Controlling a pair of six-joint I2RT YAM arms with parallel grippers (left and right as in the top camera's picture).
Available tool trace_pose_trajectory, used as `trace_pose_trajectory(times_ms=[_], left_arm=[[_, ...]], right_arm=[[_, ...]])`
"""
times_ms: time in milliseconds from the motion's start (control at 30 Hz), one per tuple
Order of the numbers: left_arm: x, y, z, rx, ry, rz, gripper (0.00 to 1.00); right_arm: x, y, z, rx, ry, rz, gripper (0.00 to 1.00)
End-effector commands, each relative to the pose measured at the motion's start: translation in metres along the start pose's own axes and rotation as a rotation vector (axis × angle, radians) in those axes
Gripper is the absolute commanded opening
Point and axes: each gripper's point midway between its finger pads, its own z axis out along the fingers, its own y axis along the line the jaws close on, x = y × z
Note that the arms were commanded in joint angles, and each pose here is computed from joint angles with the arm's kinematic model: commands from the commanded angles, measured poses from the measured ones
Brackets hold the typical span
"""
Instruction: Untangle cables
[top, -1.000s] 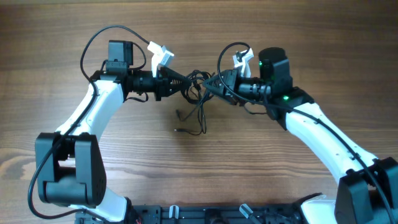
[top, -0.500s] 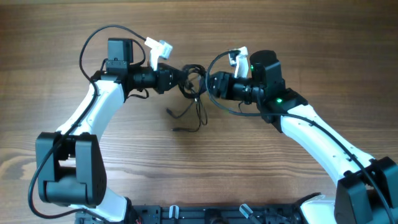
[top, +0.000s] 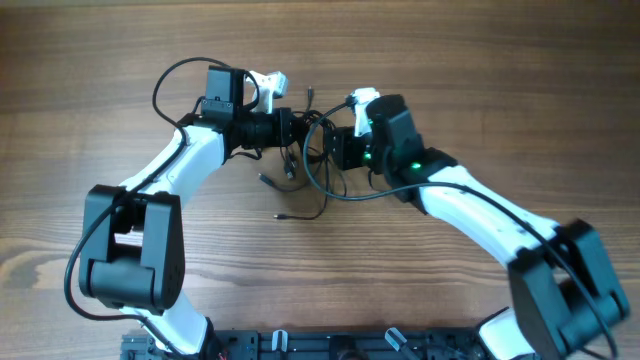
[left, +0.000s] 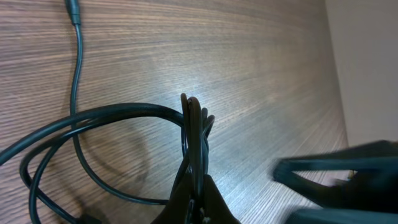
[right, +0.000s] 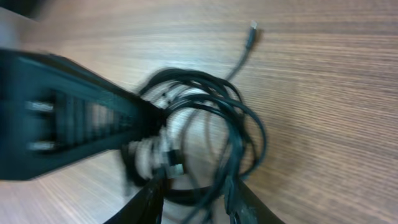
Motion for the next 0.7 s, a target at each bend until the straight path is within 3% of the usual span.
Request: trace_pose_trajectory(times_ms=[0,533,667], left_arm=[[-0.001,0.006,-0.001,-0.012,-0.005,-0.025,0.05],[-0.001,0.006,-0.001,-0.012,-0.005,-0.025,0.05],[-0.001,0.006,-0.001,-0.012,-0.005,-0.025,0.06]], right_arm=[[0.001,-0.024,0.019,0.103,-0.02,-0.062,0.37],[0.019,-0.027,0.052,0.073,-0.007,-0.095,0.43],[0.015,-0.035,0.052,0.116,-0.024,-0.094,0.4]])
